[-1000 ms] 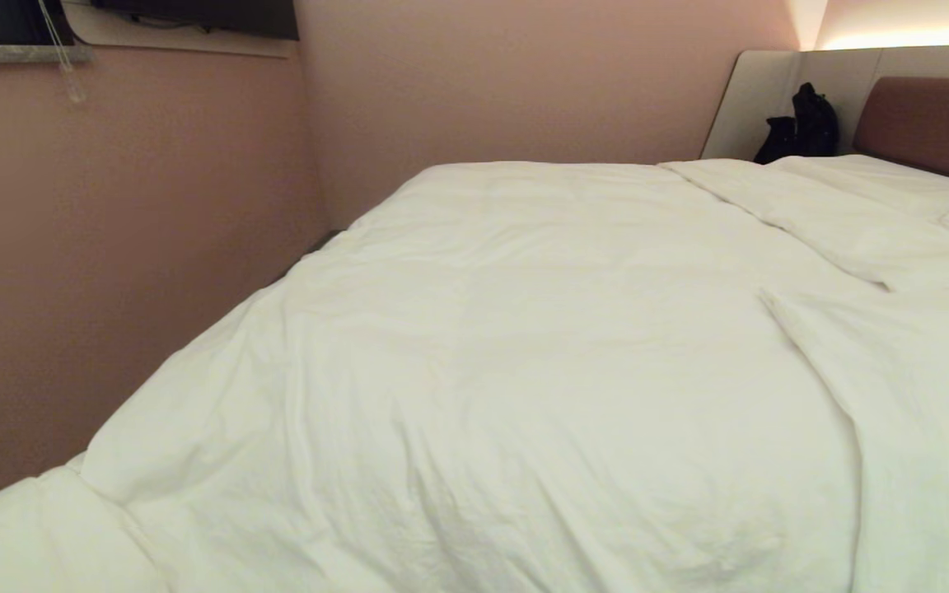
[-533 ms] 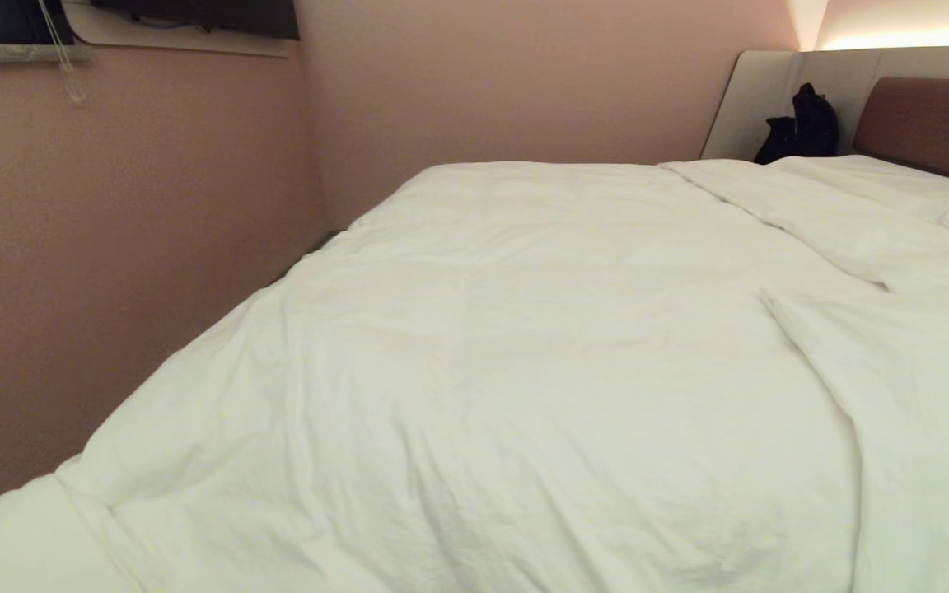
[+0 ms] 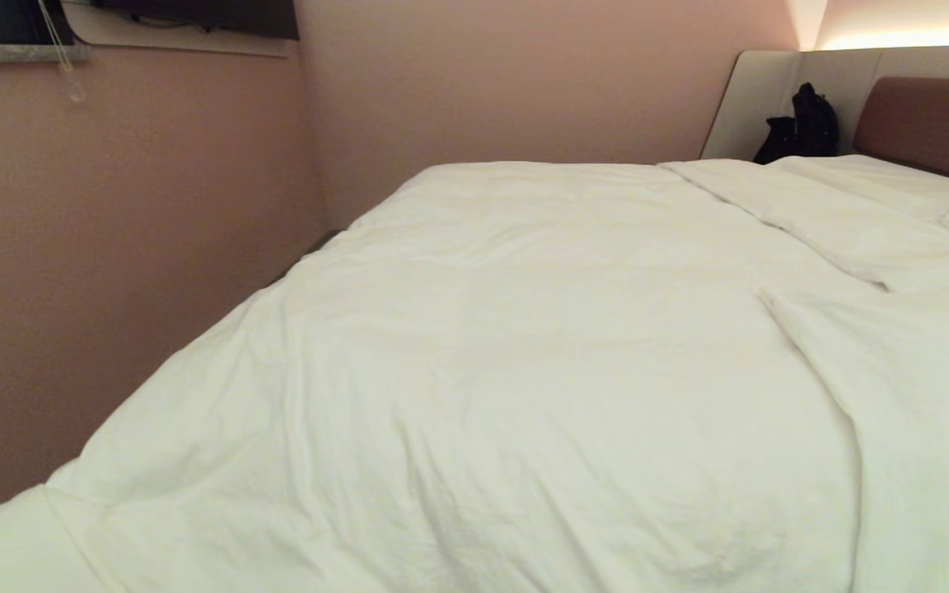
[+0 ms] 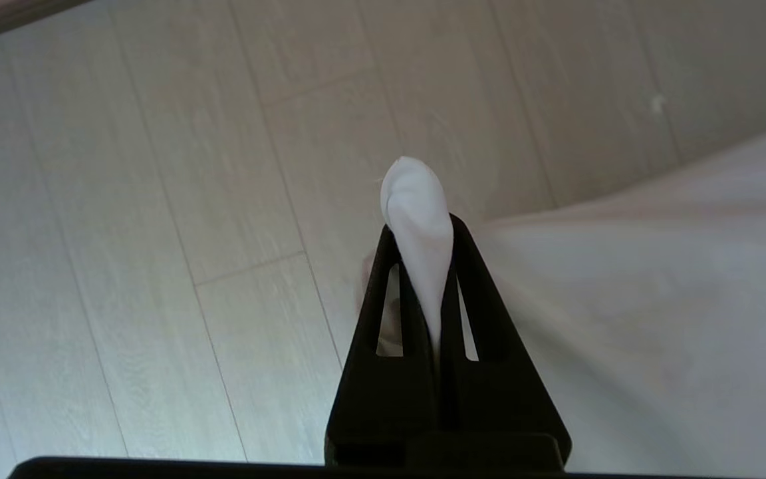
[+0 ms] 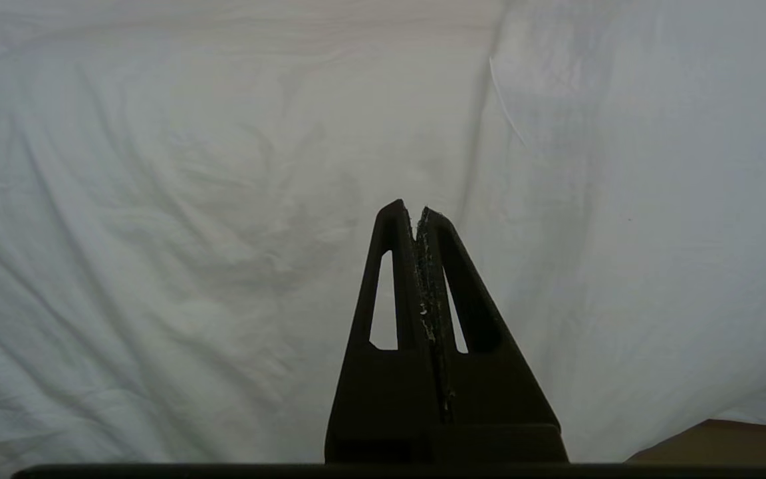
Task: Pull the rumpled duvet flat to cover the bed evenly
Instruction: Flatten the corners of the folded blanket
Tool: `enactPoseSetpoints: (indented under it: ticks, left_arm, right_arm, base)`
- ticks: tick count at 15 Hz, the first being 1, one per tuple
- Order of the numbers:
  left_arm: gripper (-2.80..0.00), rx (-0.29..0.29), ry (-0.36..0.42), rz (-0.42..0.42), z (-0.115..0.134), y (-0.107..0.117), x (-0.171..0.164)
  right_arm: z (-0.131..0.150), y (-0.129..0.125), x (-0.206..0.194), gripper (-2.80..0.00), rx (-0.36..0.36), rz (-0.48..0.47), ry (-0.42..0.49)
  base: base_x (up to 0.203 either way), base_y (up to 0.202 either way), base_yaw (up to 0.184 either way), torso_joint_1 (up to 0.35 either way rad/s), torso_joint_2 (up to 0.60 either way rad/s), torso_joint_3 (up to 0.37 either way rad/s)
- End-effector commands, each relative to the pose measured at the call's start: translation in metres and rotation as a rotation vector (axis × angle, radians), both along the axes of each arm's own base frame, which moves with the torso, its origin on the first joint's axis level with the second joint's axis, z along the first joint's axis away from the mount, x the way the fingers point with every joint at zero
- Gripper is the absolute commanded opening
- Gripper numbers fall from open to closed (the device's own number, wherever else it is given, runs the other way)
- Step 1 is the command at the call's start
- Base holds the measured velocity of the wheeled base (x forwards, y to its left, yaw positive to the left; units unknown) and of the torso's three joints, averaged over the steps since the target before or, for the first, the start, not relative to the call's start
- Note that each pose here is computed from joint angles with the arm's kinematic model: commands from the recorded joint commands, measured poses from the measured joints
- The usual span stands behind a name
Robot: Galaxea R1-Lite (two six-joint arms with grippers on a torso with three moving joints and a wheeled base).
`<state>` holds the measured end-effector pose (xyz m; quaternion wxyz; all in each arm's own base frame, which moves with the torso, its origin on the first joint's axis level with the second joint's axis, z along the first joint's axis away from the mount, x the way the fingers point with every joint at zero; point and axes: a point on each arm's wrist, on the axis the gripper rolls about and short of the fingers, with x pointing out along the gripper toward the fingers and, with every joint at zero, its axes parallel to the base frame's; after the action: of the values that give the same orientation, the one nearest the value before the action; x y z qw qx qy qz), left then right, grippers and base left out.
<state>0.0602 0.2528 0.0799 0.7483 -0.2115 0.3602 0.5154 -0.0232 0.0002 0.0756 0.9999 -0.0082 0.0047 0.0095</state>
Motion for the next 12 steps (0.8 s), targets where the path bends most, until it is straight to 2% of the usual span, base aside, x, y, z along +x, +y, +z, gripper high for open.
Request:
enactPoseSetpoints:
  ticks: [1, 4, 12]
  left_arm:
    - [-2.8, -0.022, 0.012, 0.023, -0.021, 0.013, -0.004]
    - [-2.8, -0.008, 0.012, 0.056, -0.03, 0.021, -0.012]
    - [-2.8, -0.065, 0.024, 0.08, -0.047, 0.026, -0.017]
  right_arm:
    - [0.0, 0.0, 0.0, -2.8, 0.0, 0.001, 0.001]
    - [0.0, 0.0, 0.0, -2.8, 0.0, 0.001, 0.001]
    - [0.0, 0.0, 0.0, -2.8, 0.0, 0.001, 0.001]
  base:
    - [0.0, 0.0, 0.0, 0.0, 0.0, 0.0]
    - [0.0, 0.0, 0.0, 0.0, 0.0, 0.0]
    - [0.0, 0.0, 0.0, 0.0, 0.0, 0.0]
